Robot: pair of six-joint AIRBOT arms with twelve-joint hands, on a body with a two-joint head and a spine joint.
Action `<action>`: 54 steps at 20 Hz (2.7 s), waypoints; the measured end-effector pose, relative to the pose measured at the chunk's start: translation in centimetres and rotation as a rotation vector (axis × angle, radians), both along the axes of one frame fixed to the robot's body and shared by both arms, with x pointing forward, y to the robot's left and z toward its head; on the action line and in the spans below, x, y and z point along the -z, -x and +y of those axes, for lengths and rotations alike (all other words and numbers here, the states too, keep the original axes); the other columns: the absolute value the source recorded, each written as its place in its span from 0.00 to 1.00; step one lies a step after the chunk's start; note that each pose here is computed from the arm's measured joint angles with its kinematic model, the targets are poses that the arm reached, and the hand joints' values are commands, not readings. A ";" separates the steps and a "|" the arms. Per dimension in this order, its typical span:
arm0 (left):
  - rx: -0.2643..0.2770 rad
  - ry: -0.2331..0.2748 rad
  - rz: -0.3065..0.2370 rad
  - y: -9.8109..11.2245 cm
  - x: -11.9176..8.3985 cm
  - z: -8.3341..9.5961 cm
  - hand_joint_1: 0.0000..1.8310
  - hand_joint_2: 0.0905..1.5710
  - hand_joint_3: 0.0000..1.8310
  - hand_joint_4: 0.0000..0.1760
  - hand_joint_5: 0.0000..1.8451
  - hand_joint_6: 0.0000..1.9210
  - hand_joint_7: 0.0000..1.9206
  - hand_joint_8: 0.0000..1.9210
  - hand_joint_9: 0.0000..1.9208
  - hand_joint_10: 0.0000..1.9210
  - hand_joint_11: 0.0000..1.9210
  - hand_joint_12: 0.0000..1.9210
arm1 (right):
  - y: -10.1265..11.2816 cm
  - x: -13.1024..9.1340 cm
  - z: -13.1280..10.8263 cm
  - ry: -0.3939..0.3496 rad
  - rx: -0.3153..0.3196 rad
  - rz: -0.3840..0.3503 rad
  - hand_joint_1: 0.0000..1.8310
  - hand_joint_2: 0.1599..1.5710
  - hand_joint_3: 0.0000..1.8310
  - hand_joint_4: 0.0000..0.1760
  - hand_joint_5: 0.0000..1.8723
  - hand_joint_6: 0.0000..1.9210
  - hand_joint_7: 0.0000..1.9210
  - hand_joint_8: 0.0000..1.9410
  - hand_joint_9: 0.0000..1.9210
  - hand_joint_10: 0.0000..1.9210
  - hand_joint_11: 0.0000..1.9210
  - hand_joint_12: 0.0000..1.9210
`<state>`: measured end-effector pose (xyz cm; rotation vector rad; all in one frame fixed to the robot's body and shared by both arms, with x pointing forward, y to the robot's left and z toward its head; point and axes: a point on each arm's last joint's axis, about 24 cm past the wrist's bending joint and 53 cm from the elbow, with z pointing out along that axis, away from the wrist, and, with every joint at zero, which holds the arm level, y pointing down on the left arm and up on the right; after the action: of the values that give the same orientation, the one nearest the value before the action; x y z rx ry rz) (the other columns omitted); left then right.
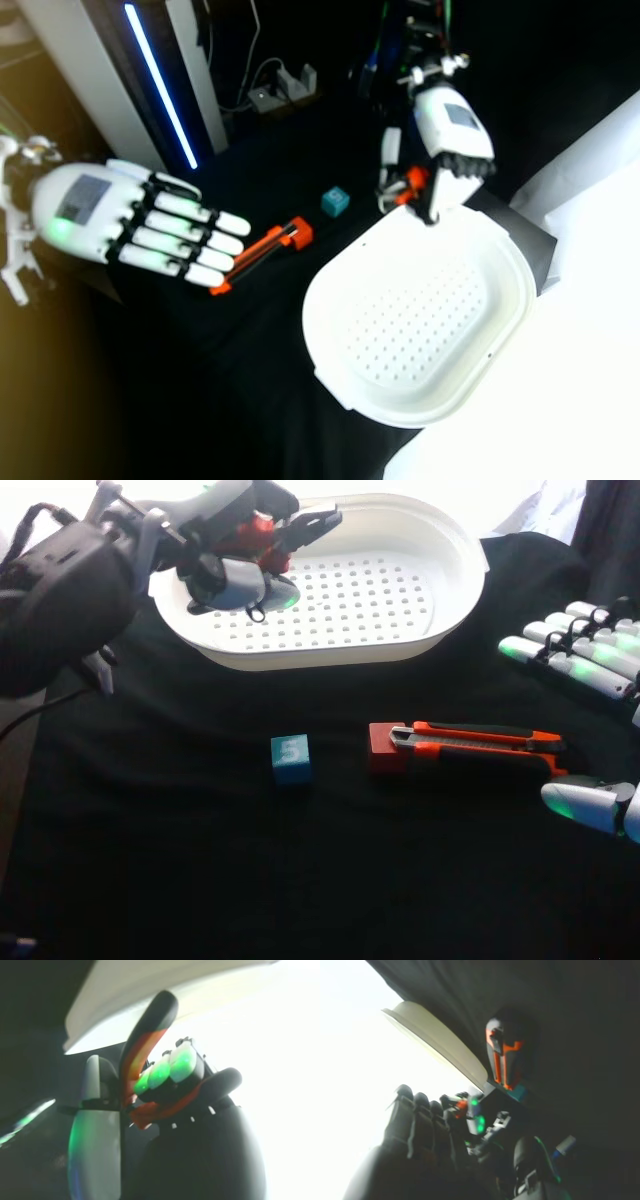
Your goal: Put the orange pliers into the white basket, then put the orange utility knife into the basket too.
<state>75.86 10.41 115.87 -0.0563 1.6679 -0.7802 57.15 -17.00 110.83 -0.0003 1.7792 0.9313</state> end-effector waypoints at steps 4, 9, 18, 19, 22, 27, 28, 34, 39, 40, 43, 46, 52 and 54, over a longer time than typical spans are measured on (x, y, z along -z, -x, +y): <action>-0.010 -0.045 0.130 -1.3 3.9 -0.8 0.53 0.84 0.01 0.00 0.32 0.91 0.33 1.00 0.42 1.00 0.50 1.00 | 0.1 0.4 0.3 0.004 -0.009 0.010 0.22 0.77 0.00 0.16 0.00 0.00 0.00 0.00 0.00 0.00 0.00 0.00; -0.040 -0.018 0.199 -2.2 5.4 -0.2 0.38 0.76 0.00 0.27 0.08 0.21 0.10 0.16 0.03 0.43 0.01 0.82 | 0.1 0.5 0.2 0.004 -0.007 0.012 0.23 0.77 0.00 0.14 0.00 0.00 0.00 0.00 0.00 0.00 0.00 0.00; -0.007 -0.008 0.100 0.3 2.7 0.3 0.02 0.79 0.01 0.85 0.00 0.00 0.00 0.00 0.00 0.00 0.00 0.00 | -0.4 0.8 0.3 0.003 -0.004 0.015 0.27 0.75 0.00 0.21 0.00 0.00 0.00 0.00 0.00 0.00 0.00 0.00; -0.006 0.002 0.070 1.1 2.1 1.2 0.04 0.81 0.02 0.81 0.00 0.00 0.00 0.00 0.00 0.00 0.00 0.00 | -0.7 1.1 0.5 0.004 -0.002 0.026 0.26 0.75 0.00 0.17 0.00 0.00 0.00 0.00 0.00 0.00 0.00 0.00; -0.017 -0.040 -0.005 4.5 1.2 4.7 0.22 0.88 0.00 0.40 0.03 0.01 0.01 0.00 0.03 0.01 0.00 0.14 | -1.3 2.0 1.1 0.008 -0.007 0.045 0.27 0.76 0.00 0.11 0.00 0.00 0.00 0.00 0.00 0.00 0.00 0.00; 0.013 -0.034 -0.105 11.3 0.4 6.5 0.35 0.91 0.00 0.07 0.13 0.02 0.15 0.02 0.20 0.07 0.00 0.72 | -2.7 3.1 3.2 -0.005 -0.025 0.067 0.31 0.78 0.00 0.00 0.00 0.00 0.00 0.00 0.03 0.00 0.00 0.16; 0.015 -0.019 -0.106 12.0 0.6 6.9 0.36 0.91 0.00 0.00 0.15 0.02 0.17 0.02 0.23 0.08 0.00 0.76 | -3.0 3.4 3.4 -0.006 -0.024 0.073 0.32 0.78 0.00 0.00 0.00 0.00 0.02 0.00 0.05 0.01 0.00 0.22; -0.028 0.102 -0.108 15.1 1.2 8.9 0.33 0.92 0.00 0.09 0.14 0.00 0.24 0.01 0.31 0.10 0.00 0.68 | -4.1 5.3 4.6 -0.002 -0.022 0.119 0.38 0.80 0.00 0.00 0.17 0.02 0.28 0.07 0.11 0.47 0.00 0.80; -0.095 0.134 -0.091 16.2 2.2 11.2 0.40 0.90 0.00 0.00 0.18 0.01 0.27 0.01 0.34 0.12 0.00 0.60 | -5.5 5.8 4.7 -0.001 0.001 0.116 0.51 0.82 0.00 0.00 0.39 0.97 0.50 0.99 0.55 1.00 0.58 1.00; -0.107 0.142 -0.084 16.3 2.3 11.4 0.41 0.90 0.00 0.00 0.18 0.01 0.26 0.00 0.34 0.12 0.00 0.62 | -5.8 6.0 4.6 -0.003 0.010 0.120 0.56 0.81 0.00 0.00 0.44 0.99 0.55 1.00 0.61 1.00 0.66 1.00; -0.108 0.153 -0.106 16.4 1.7 11.5 0.41 0.89 0.00 0.00 0.18 0.01 0.25 0.00 0.35 0.12 0.00 0.62 | -6.6 5.0 4.7 -0.015 0.014 0.077 0.68 0.79 0.00 0.00 0.57 1.00 0.67 1.00 0.73 1.00 0.77 1.00; -0.110 0.155 -0.112 16.5 1.6 11.7 0.41 0.89 0.00 0.02 0.18 0.00 0.27 0.01 0.35 0.12 0.00 0.68 | -5.7 3.7 5.3 -0.030 -0.009 0.058 0.72 0.77 0.00 0.00 0.56 1.00 0.70 1.00 0.75 1.00 0.74 1.00; -0.113 0.158 -0.119 16.5 1.5 11.7 0.43 0.88 0.00 0.00 0.19 0.00 0.44 0.06 0.34 0.04 0.00 0.57 | -4.0 -2.5 3.7 -0.052 -0.036 -0.092 0.74 0.80 0.00 0.00 0.48 1.00 0.62 1.00 0.72 1.00 0.75 1.00; -0.113 0.159 -0.119 16.5 1.5 11.7 0.40 0.89 0.00 0.08 0.19 0.00 0.37 0.02 0.34 0.03 0.00 0.60 | -4.2 -4.4 2.8 -0.075 -0.018 -0.145 0.72 0.80 0.00 0.11 0.49 1.00 0.64 1.00 0.74 1.00 0.77 1.00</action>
<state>59.41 22.14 114.41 -0.2098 1.4756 -0.8133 61.34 -14.15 115.25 -0.0354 1.6121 0.9861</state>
